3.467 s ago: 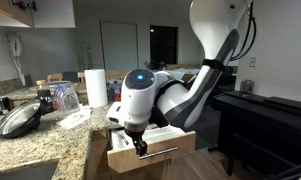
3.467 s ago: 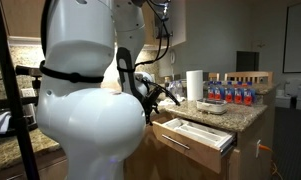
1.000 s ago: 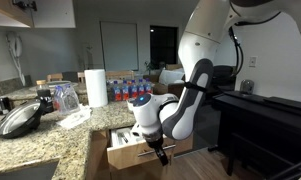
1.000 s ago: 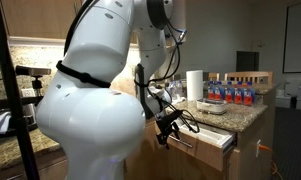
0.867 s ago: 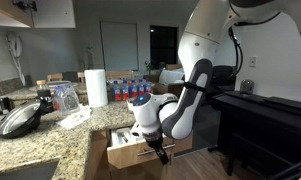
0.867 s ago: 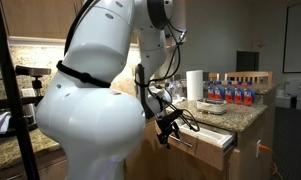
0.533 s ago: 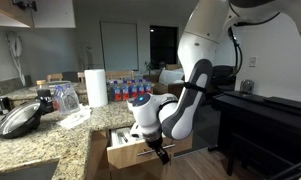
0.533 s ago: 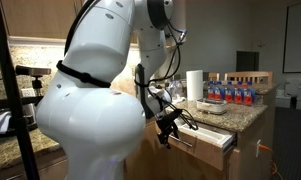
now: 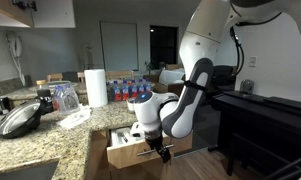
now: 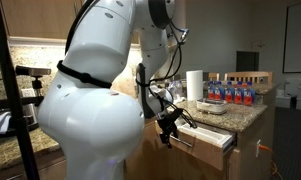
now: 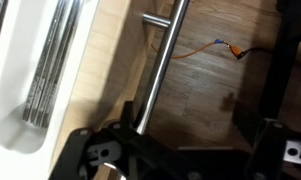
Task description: Open the drawer
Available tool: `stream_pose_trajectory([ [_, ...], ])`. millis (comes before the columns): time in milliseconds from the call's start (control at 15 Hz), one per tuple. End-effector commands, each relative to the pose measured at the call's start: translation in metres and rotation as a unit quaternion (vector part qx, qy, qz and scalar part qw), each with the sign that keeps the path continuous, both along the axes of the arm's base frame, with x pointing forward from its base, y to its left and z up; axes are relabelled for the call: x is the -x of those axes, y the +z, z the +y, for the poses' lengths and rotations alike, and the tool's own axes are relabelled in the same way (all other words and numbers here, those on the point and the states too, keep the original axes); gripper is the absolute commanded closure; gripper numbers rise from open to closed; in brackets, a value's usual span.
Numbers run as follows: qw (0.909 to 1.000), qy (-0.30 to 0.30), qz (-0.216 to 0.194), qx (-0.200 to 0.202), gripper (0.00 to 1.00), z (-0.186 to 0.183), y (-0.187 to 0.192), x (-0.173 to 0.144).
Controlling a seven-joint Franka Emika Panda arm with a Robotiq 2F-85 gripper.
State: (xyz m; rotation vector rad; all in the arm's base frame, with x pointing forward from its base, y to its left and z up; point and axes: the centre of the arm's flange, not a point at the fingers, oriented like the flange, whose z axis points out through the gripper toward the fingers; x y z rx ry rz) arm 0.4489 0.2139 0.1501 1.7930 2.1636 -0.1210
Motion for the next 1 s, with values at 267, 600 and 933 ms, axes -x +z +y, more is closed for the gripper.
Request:
stream_pose_trajectory([
  [267, 0.9991, 0.026, 0.023, -0.023, 0.00, 0.0051, -0.0040, 0.0057],
  [600, 0.9990, 0.011, 0.026, -0.035, 0.00, 0.0077, -0.0035, 0.0060],
  [933, 0.9986, 0.005, 0.026, -0.045, 0.00, 0.0088, -0.0030, 0.0055],
])
